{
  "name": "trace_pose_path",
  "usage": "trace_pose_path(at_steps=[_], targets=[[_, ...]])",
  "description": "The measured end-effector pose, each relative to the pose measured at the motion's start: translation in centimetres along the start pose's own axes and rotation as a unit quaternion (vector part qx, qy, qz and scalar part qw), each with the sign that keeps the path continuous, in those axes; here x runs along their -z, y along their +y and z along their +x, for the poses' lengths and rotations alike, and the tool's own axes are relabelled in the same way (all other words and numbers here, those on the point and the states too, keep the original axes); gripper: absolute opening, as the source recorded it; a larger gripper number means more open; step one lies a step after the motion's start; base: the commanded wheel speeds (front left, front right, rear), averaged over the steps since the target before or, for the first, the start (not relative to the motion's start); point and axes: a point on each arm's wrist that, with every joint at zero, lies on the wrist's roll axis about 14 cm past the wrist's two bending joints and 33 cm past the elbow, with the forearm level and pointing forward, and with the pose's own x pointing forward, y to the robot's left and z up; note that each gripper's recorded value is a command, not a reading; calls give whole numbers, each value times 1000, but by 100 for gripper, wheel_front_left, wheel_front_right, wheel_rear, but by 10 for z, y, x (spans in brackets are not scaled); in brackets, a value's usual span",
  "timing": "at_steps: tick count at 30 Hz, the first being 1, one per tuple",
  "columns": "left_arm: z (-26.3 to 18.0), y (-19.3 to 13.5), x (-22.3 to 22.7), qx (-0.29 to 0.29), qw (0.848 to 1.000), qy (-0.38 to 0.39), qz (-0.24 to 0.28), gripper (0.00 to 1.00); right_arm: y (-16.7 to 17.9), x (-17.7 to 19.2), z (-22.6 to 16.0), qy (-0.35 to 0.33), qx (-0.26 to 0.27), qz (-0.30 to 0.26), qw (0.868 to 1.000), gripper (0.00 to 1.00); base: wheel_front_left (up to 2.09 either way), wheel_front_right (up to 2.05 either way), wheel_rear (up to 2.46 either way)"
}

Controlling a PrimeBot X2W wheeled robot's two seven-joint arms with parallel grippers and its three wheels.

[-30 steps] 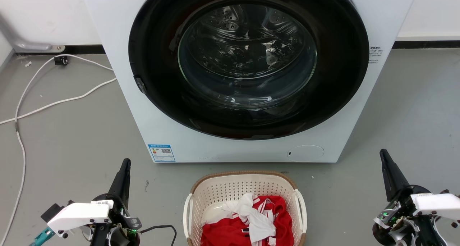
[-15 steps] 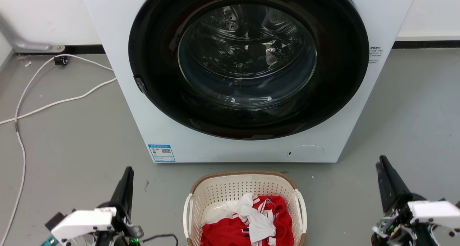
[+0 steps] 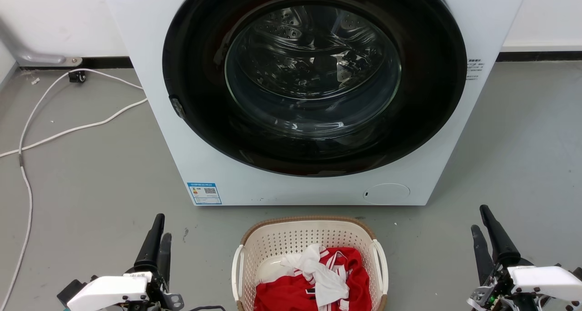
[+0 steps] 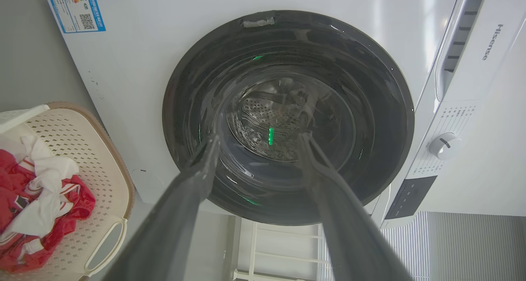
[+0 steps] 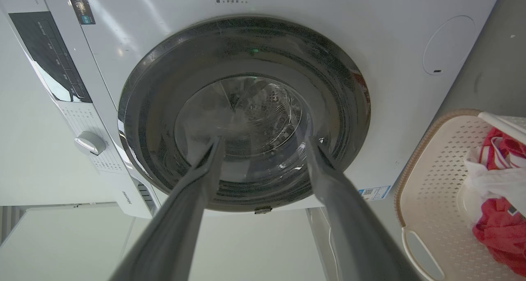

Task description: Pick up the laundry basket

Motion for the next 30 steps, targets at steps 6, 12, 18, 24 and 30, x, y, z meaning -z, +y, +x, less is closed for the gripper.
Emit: trace_pose_path(at_steps=[6, 12, 18, 24, 30], targets=[[-4, 6, -4, -10, 999, -13, 47, 100, 3, -6, 0, -16, -3, -50, 999, 100, 0, 0, 0], [-5, 2, -15, -9, 997, -35, 75, 100, 10, -8, 0, -23, -13, -104, 994, 100, 0, 0, 0], [-4, -13, -31, 8, 990, -64, 125, 100, 29, -9, 2, -31, -40, -196, 979, 100, 0, 0, 0], [-2, -36, -25, 28, 970, -66, 231, 100, 53, -3, 3, -36, -77, -300, 950, 100, 0, 0, 0], [-2, -52, -11, 41, 952, -64, 297, 100, 74, 9, 2, -38, -113, -388, 914, 100, 0, 0, 0]])
